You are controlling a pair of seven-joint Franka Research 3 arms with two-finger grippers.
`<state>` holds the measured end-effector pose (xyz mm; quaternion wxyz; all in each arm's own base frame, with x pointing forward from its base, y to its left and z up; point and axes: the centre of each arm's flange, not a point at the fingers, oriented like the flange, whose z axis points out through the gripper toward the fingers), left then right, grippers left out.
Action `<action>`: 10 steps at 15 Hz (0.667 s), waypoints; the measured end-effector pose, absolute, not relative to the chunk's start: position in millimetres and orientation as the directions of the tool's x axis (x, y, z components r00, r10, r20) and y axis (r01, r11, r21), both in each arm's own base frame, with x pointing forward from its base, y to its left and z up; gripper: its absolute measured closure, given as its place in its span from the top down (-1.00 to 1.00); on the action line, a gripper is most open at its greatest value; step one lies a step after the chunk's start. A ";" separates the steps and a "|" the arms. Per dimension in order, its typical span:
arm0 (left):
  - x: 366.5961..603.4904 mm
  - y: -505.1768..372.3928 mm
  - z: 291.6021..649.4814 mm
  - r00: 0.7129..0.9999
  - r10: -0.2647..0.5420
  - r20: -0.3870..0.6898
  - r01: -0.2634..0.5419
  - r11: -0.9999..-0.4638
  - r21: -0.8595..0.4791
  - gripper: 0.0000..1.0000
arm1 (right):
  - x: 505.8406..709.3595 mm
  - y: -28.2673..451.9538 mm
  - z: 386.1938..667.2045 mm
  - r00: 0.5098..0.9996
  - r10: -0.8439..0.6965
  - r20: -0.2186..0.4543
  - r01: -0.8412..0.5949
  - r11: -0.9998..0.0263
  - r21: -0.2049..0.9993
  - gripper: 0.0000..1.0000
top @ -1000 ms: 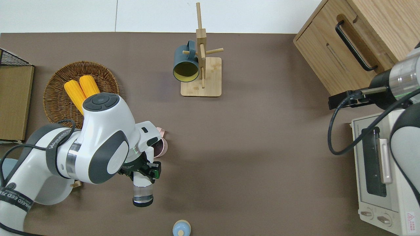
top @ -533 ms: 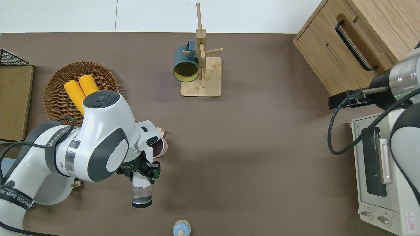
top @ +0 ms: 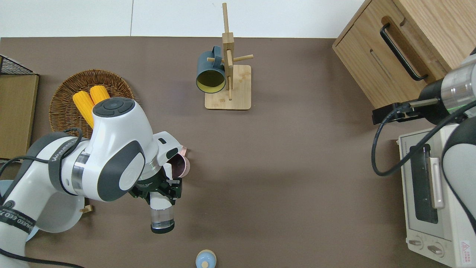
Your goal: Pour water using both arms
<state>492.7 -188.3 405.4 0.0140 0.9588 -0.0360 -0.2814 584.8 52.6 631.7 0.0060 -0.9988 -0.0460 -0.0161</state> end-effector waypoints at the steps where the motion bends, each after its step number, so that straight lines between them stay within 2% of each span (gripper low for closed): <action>1: 493.6 -188.3 408.3 0.835 -0.074 -0.545 -0.060 -0.997 0.044 0.27 | 584.8 52.6 631.7 0.995 0.092 0.033 0.092 -0.996 -0.010 0.99; 10: 500.0 -190.1 403.1 0.825 -0.059 -0.562 -0.047 -0.998 0.036 0.27 | 584.8 52.6 631.7 0.995 0.092 0.033 0.092 -0.996 -0.010 0.99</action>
